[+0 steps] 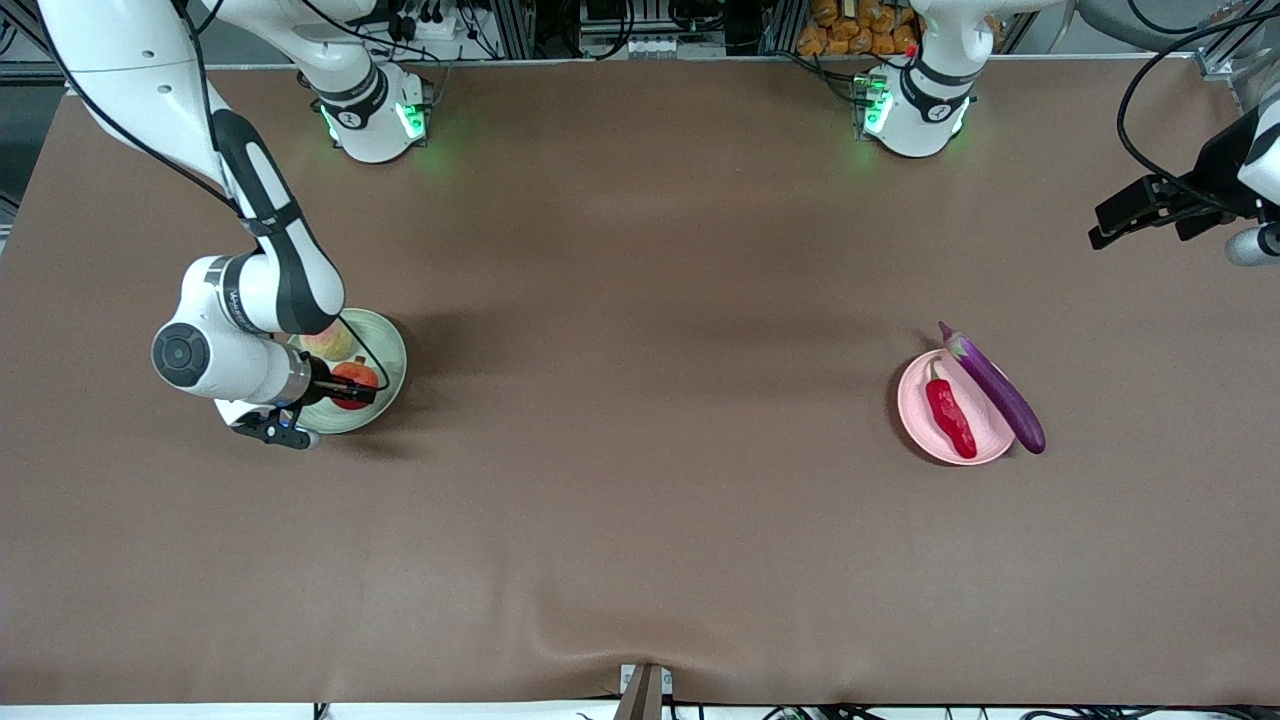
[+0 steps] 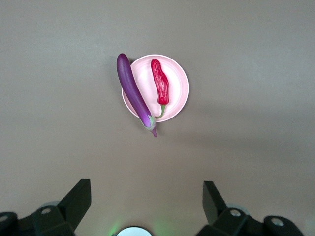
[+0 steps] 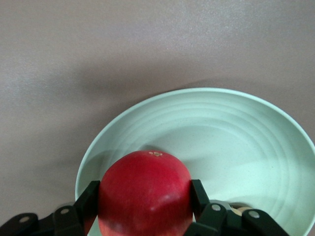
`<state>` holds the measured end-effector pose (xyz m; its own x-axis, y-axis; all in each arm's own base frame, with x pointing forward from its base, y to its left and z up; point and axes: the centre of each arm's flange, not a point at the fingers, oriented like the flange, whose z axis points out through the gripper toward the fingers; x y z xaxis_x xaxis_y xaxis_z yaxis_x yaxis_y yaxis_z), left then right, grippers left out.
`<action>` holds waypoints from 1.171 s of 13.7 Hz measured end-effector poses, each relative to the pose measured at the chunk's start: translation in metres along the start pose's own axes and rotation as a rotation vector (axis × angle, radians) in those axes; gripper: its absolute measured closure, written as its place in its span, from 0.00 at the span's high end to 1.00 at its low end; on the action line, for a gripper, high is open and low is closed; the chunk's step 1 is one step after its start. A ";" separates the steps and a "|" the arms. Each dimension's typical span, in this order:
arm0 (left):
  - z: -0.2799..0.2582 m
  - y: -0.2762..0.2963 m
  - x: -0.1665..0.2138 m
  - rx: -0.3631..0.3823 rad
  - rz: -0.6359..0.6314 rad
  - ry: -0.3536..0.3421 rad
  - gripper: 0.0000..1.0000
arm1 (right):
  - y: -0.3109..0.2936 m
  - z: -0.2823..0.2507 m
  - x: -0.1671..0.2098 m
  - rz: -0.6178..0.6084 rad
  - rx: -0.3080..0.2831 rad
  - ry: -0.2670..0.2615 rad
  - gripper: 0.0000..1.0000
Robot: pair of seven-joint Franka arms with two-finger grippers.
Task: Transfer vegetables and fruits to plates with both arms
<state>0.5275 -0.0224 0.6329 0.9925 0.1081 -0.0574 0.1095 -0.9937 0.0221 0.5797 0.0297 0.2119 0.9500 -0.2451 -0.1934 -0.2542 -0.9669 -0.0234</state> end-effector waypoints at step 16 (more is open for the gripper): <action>-0.004 -0.001 -0.009 0.005 0.002 -0.023 1.00 | -0.025 -0.298 0.013 -0.064 0.022 -0.039 1.00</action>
<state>0.5183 -0.0224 0.6372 0.9912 0.1057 -0.0800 0.1074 -0.9941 0.0172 0.6523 0.0291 0.5027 0.9568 -0.1798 -0.2286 -0.1979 -0.9785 -0.0586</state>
